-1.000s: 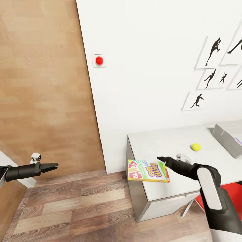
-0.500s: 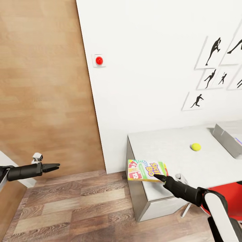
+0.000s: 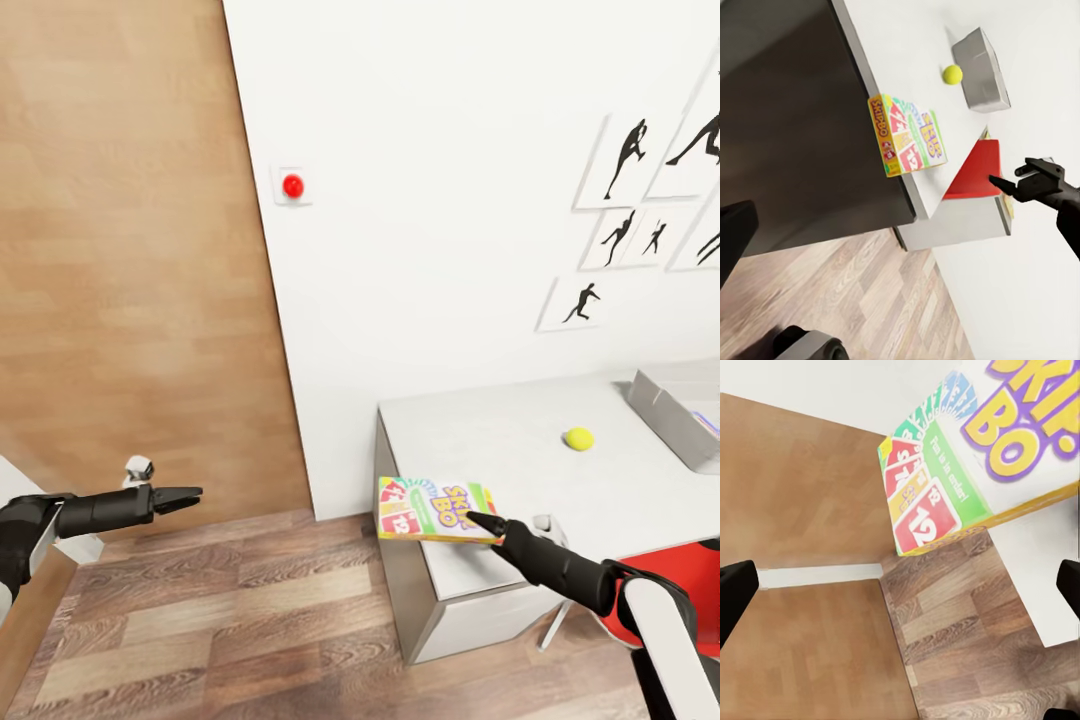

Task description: Put all the toys in the child's room - the three board games (two on the bed and one on the table), the two jigsaw puzzles on the table, and the tennis ball on the table - inside the toy box on the table in the child's room.

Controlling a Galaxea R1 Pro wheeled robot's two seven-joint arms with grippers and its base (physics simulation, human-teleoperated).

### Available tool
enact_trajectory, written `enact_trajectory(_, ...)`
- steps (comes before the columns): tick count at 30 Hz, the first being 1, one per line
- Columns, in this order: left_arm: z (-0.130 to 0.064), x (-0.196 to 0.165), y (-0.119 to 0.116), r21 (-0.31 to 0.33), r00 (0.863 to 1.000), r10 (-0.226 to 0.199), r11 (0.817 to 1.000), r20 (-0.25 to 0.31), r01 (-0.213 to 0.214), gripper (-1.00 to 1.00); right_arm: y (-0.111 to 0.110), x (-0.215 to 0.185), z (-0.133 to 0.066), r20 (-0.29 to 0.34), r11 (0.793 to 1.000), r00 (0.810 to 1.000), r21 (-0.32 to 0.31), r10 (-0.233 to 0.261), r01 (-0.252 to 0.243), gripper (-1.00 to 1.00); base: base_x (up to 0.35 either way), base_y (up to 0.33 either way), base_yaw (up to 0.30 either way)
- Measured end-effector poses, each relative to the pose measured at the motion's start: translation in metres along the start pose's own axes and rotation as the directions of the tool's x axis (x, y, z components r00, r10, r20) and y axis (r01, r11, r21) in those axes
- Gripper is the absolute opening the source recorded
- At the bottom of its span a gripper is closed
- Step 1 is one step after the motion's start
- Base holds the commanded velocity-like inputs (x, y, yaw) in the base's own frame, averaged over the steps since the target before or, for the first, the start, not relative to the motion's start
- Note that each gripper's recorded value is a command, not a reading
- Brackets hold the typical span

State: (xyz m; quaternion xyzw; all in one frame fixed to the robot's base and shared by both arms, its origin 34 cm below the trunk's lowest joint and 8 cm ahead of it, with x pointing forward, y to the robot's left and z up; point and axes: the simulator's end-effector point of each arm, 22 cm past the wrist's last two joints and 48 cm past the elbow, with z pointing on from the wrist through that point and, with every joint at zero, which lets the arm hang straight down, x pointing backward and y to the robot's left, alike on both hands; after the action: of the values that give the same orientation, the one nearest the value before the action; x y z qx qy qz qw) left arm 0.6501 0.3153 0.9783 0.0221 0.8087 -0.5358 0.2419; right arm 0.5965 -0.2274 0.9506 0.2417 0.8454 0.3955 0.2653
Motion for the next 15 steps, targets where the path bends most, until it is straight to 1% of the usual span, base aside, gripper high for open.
enact_trajectory(5,0.017,0.002,0.007,-0.043,1.0,-0.006,0.999,0.001,0.006,1.0,0.007,-0.003,-0.003,0.009,1.0,1.0,-0.025,-0.001,0.002,1.0,0.0,0.0,-0.058)
enact_trajectory(7,0.025,0.003,0.006,-0.044,1.0,-0.008,0.999,0.002,0.008,1.0,0.009,-0.004,-0.004,0.013,0.999,1.0,-0.032,-0.002,0.003,1.0,0.0,0.0,-0.024)
enact_trajectory(8,0.035,0.004,0.004,-0.039,1.0,-0.012,0.999,0.001,0.012,1.0,0.01,-0.005,-0.005,0.016,0.999,1.0,-0.037,-0.001,0.002,1.0,0.0,0.0,-0.015)
enact_trajectory(9,0.041,0.005,0.003,-0.034,1.0,-0.014,0.999,0.001,0.014,1.0,0.011,-0.006,-0.006,0.019,0.999,1.0,-0.041,-0.002,0.002,1.0,0.0,0.0,-0.01)
enact_trajectory(11,0.067,0.01,-0.006,-0.008,1.0,-0.023,1.0,-0.005,0.023,1.0,0.014,-0.008,-0.008,0.024,0.999,1.0,-0.053,-0.001,0.002,1.0,0.0,0.0,-0.006)
enact_trajectory(12,0.074,0.011,-0.009,-0.001,1.0,-0.026,1.0,-0.007,0.026,1.0,0.015,-0.008,-0.008,0.025,0.998,1.0,-0.057,-0.002,0.003,1.0,0.0,0.0,-0.003)
enact_trajectory(13,0.086,0.014,-0.012,0.006,0.999,-0.033,0.999,-0.012,0.033,1.0,0.016,-0.009,-0.009,0.027,0.998,1.0,-0.06,-0.002,0.003,1.0,0.0,0.0,-0.003)
enact_trajectory(14,0.092,0.015,-0.014,0.006,0.999,-0.036,0.999,-0.014,0.036,1.0,0.017,-0.009,-0.009,0.028,0.998,1.0,-0.063,-0.002,0.004,1.0,0.0,0.0,-0.002)
enact_trajectory(15,0.103,0.019,-0.013,-0.004,0.999,-0.043,0.999,-0.018,0.043,1.0,0.019,-0.009,-0.01,0.029,0.998,1.0,-0.067,-0.003,0.005,1.0,0.0,0.0,-0.001)
